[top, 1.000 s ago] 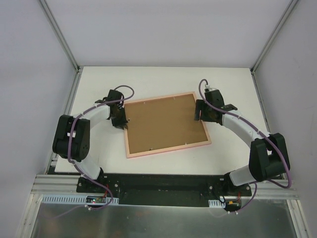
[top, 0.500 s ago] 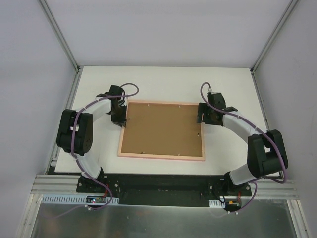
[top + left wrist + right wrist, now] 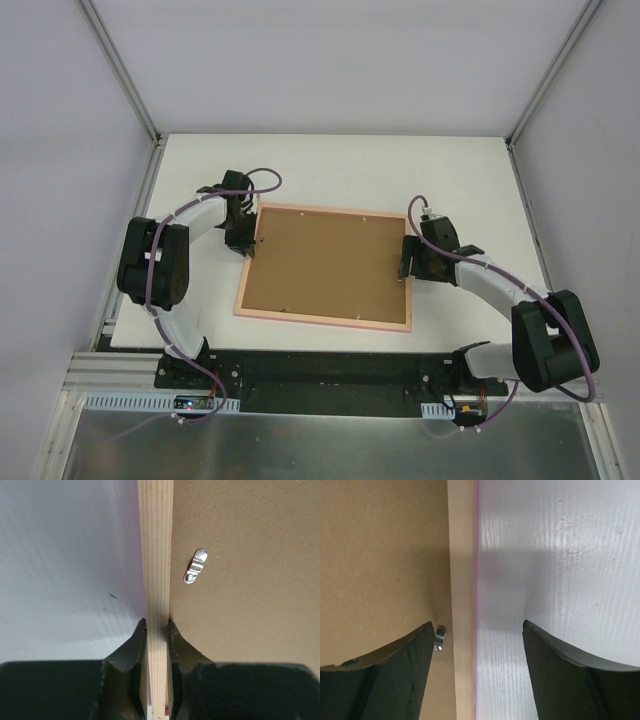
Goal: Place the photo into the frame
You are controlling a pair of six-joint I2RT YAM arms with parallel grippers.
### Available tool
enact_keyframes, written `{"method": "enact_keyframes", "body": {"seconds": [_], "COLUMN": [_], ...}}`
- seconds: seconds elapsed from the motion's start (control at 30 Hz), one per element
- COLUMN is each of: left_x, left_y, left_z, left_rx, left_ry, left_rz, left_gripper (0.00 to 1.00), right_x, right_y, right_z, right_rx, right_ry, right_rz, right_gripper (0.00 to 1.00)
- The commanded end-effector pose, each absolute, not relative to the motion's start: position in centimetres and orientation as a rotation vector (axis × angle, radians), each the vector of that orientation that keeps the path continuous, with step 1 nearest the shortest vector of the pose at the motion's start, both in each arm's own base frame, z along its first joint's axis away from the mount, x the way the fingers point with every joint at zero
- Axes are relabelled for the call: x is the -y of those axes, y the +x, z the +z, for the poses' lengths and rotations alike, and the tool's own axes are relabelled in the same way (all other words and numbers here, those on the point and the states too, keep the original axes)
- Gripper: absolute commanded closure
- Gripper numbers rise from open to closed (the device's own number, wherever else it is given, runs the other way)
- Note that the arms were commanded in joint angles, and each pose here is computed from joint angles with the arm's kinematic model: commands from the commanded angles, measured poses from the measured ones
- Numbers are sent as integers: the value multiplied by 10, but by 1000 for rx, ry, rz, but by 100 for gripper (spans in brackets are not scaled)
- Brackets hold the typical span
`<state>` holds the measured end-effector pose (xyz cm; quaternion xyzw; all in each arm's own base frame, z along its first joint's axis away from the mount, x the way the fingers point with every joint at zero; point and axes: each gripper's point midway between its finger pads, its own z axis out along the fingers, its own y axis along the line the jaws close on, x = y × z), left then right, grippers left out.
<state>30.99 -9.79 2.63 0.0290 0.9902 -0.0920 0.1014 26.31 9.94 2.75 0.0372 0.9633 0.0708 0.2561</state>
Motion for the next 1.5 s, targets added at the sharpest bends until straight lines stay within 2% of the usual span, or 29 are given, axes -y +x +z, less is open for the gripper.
{"method": "enact_keyframes", "body": {"seconds": [0.0, 0.2, 0.43, 0.57, 0.73, 1.23, 1.37, 1.47], "left_x": [89, 87, 83, 79, 78, 77, 77, 76], "left_y": [316, 314, 311, 309, 302, 289, 283, 282], "left_z": [32, 31, 29, 26, 17, 23, 22, 20], "left_rx": [-2925, -2929, -2933, -2935, -2946, -2788, -2777, -2779], "left_ry": [26, -45, -106, -183, -324, -556, -561, -553], "left_rz": [-197, -176, -138, -107, -92, -141, -157, -153], "left_gripper": [100, 100, 100, 100, 100, 100, 100, 100], "right_x": [-105, -109, -113, -115, -116, -124, -127, -127], "right_y": [263, 256, 256, 252, 249, 250, 252, 254], "right_z": [33, 27, 26, 29, 33, 31, 30, 32], "right_rx": [-2586, -2615, -2630, -2634, -2639, -2669, -2674, -2670], "right_ry": [111, 99, 101, 88, 78, 50, 50, 56], "right_rz": [194, 145, 128, 134, 148, 161, 166, 160], "right_gripper": [28, 30, 43, 45, 52, 75, 78, 77]}}
